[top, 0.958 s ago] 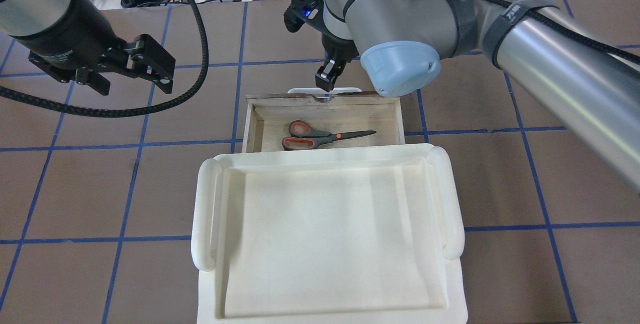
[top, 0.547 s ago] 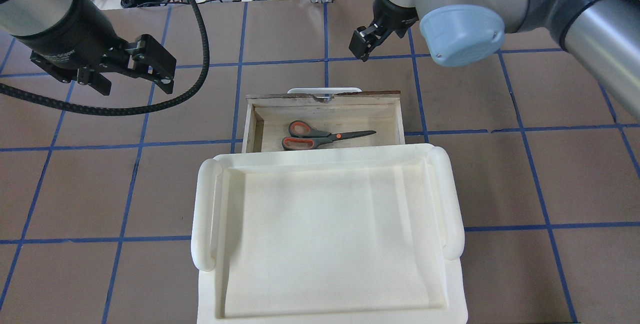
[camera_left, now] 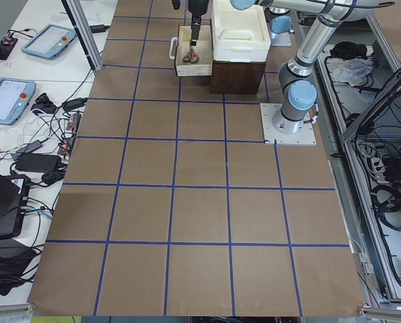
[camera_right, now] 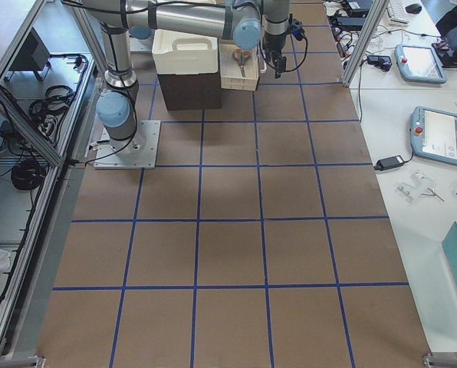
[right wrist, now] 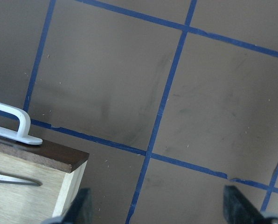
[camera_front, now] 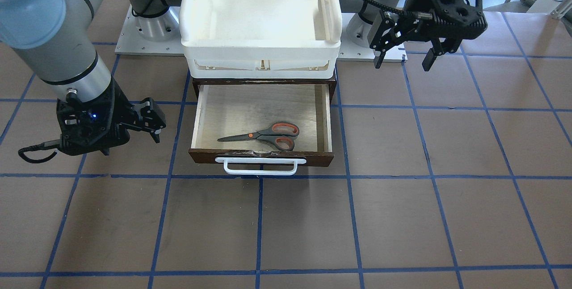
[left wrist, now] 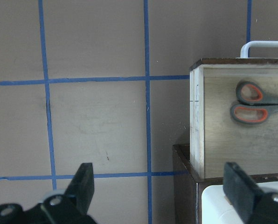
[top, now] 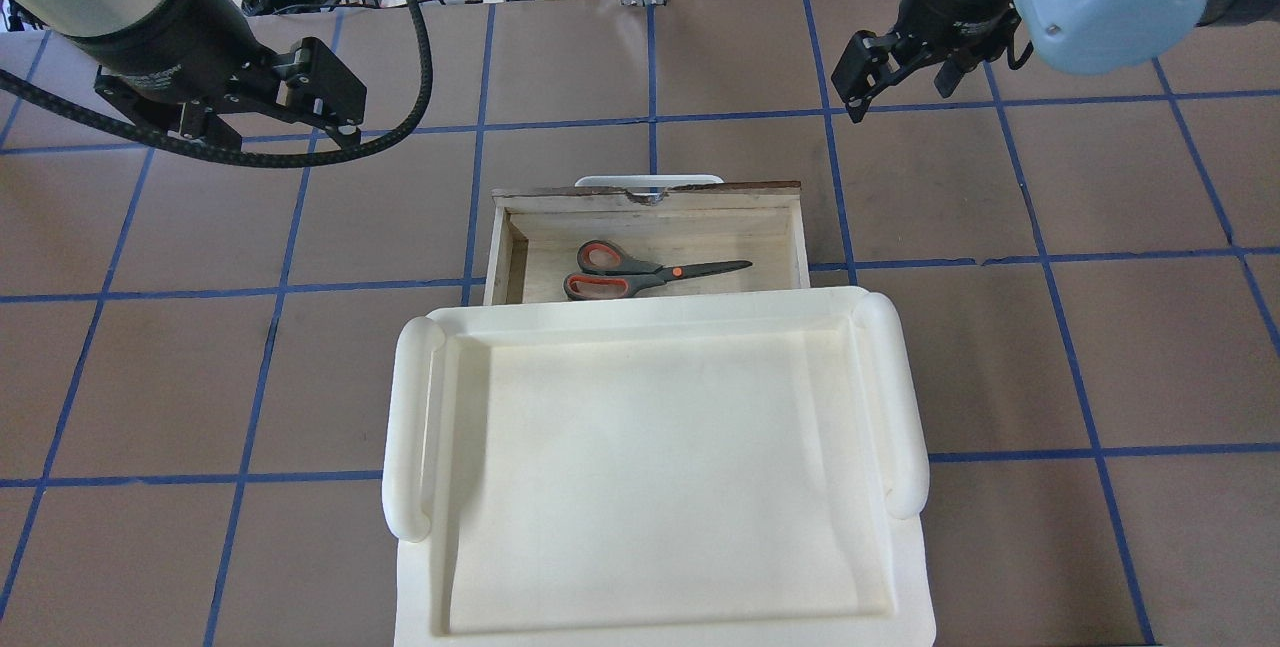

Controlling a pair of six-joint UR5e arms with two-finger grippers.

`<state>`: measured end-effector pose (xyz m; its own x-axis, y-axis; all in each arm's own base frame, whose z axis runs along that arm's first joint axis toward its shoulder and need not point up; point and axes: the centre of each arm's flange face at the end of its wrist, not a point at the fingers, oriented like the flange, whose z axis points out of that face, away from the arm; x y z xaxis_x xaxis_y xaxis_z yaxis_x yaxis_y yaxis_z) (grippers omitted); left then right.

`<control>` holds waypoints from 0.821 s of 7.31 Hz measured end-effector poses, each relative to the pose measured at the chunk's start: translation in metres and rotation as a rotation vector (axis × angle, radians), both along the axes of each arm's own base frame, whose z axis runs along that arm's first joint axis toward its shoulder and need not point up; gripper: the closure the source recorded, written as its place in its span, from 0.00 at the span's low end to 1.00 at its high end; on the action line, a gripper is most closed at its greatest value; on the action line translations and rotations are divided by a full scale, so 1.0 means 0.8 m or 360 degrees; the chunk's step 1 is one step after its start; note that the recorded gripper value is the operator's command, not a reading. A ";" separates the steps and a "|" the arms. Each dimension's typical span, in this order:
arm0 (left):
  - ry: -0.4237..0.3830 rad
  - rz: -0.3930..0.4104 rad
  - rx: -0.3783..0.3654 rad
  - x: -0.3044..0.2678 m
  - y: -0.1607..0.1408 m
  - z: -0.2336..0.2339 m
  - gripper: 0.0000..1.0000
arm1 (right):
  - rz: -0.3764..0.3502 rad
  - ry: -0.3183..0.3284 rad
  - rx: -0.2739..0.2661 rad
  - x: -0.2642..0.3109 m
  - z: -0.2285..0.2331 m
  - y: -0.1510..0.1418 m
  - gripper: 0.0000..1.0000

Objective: Put scissors in drawer and close it
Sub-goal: 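Raise the right gripper out of the drawer and back away, then swing the left gripper over to the drawer's far edge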

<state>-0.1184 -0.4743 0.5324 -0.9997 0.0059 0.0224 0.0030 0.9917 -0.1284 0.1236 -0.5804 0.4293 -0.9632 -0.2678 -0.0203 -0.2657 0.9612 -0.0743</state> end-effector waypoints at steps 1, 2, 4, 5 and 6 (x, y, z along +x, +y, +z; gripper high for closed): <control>0.0005 -0.0005 -0.0014 -0.006 -0.020 -0.014 0.00 | -0.0061 0.0002 -0.0003 -0.006 0.008 0.004 0.00; 0.0006 -0.0023 -0.0025 -0.019 -0.037 -0.022 0.00 | -0.0124 0.0002 -0.0013 -0.010 0.014 0.007 0.00; 0.0009 -0.0064 -0.0029 -0.051 -0.076 -0.033 0.00 | -0.0282 -0.0011 -0.0037 -0.015 0.030 0.016 0.00; 0.0015 -0.0096 -0.0031 -0.072 -0.096 -0.043 0.00 | -0.0416 -0.0028 -0.0062 -0.014 0.045 0.026 0.00; 0.0015 -0.0127 -0.0027 -0.093 -0.117 -0.062 0.00 | -0.0505 -0.0031 -0.0065 -0.013 0.054 0.034 0.00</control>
